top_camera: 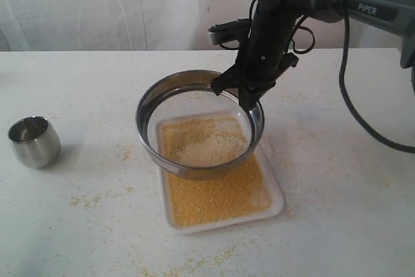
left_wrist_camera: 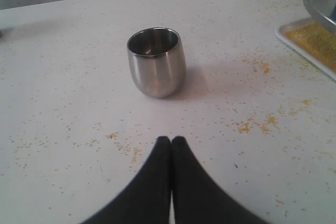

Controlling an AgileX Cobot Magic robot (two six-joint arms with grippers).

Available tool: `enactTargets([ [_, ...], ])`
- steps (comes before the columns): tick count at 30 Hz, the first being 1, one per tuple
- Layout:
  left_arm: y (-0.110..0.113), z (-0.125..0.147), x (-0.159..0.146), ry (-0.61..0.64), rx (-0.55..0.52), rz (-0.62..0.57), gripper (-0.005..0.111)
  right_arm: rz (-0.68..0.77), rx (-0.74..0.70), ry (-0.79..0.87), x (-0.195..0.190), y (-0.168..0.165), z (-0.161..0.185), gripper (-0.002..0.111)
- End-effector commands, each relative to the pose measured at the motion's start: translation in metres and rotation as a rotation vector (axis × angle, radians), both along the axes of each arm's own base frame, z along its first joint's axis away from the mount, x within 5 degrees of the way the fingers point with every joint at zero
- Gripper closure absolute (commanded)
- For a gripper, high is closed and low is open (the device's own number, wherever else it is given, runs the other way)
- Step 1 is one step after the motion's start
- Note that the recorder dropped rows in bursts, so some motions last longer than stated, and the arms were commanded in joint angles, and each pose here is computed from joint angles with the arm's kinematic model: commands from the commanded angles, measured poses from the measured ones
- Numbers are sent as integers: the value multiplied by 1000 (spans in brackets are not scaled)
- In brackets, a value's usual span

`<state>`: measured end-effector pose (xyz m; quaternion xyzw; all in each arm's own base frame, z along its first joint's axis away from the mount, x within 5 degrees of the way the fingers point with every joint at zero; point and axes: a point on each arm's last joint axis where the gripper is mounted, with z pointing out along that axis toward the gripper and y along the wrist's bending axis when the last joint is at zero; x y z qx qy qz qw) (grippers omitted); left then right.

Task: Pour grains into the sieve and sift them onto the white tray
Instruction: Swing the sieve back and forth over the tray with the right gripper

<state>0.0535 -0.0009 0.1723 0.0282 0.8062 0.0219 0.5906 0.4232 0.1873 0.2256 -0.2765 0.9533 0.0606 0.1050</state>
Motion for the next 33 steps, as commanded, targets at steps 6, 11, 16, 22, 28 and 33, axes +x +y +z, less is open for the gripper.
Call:
enactTargets([
  [6, 0, -1, 0, -3, -12, 2, 107, 14, 40, 14, -5, 3, 10, 108],
  [11, 0, -1, 0, -3, -12, 2, 107, -37, -65, -70, 2, -4, 9, 108],
  [16, 0, -1, 0, -3, -12, 2, 107, 297, 97, 9, -14, 16, 10, 108],
  [22, 0, -1, 0, -3, -12, 2, 107, 65, -20, 12, -7, -1, 7, 108],
  [28, 0, -1, 0, -3, -12, 2, 107, 45, -35, 47, -8, -5, -4, 108],
  [33, 0, -1, 0, -3, -12, 2, 107, 170, -24, 56, -16, -3, -5, 108],
])
